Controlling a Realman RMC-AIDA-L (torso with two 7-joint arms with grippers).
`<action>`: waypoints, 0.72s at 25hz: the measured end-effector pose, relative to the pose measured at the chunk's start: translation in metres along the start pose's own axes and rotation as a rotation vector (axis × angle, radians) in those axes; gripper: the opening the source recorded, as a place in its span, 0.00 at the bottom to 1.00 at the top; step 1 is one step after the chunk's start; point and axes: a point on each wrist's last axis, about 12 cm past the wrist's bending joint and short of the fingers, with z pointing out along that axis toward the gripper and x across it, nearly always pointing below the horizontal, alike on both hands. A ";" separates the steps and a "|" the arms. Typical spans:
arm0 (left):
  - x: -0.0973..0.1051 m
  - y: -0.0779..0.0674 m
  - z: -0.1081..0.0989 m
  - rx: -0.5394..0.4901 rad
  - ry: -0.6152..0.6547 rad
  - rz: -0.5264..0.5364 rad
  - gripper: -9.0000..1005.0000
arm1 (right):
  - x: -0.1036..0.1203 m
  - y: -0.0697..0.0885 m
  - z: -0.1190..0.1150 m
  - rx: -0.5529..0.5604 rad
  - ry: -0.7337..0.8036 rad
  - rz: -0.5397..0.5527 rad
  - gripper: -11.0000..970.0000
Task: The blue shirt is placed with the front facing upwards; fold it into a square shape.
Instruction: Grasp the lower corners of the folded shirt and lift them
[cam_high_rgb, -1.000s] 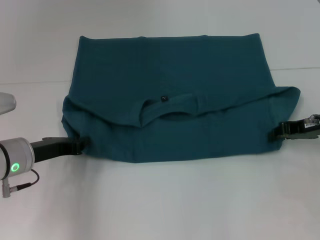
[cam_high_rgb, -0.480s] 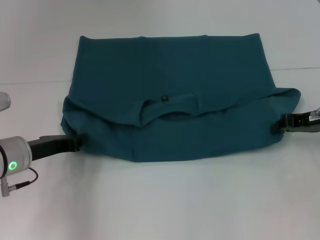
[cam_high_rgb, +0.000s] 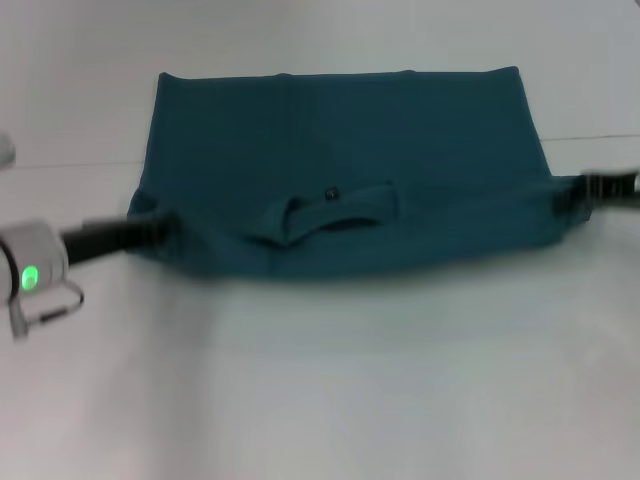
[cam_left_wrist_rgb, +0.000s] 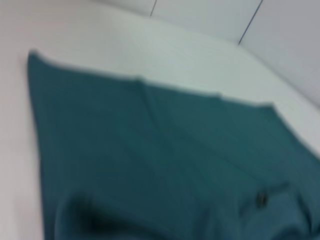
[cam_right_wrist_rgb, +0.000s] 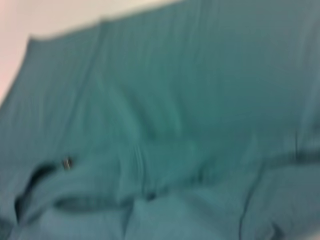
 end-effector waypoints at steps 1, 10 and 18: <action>-0.010 -0.001 0.001 0.003 -0.016 0.010 0.03 | -0.009 0.002 -0.003 0.004 -0.016 -0.009 0.08; -0.029 0.001 0.001 0.014 -0.047 0.007 0.03 | -0.021 0.013 -0.014 -0.028 0.000 -0.042 0.08; 0.014 0.012 -0.022 0.021 -0.003 -0.055 0.03 | 0.030 0.006 -0.020 -0.066 0.092 -0.006 0.08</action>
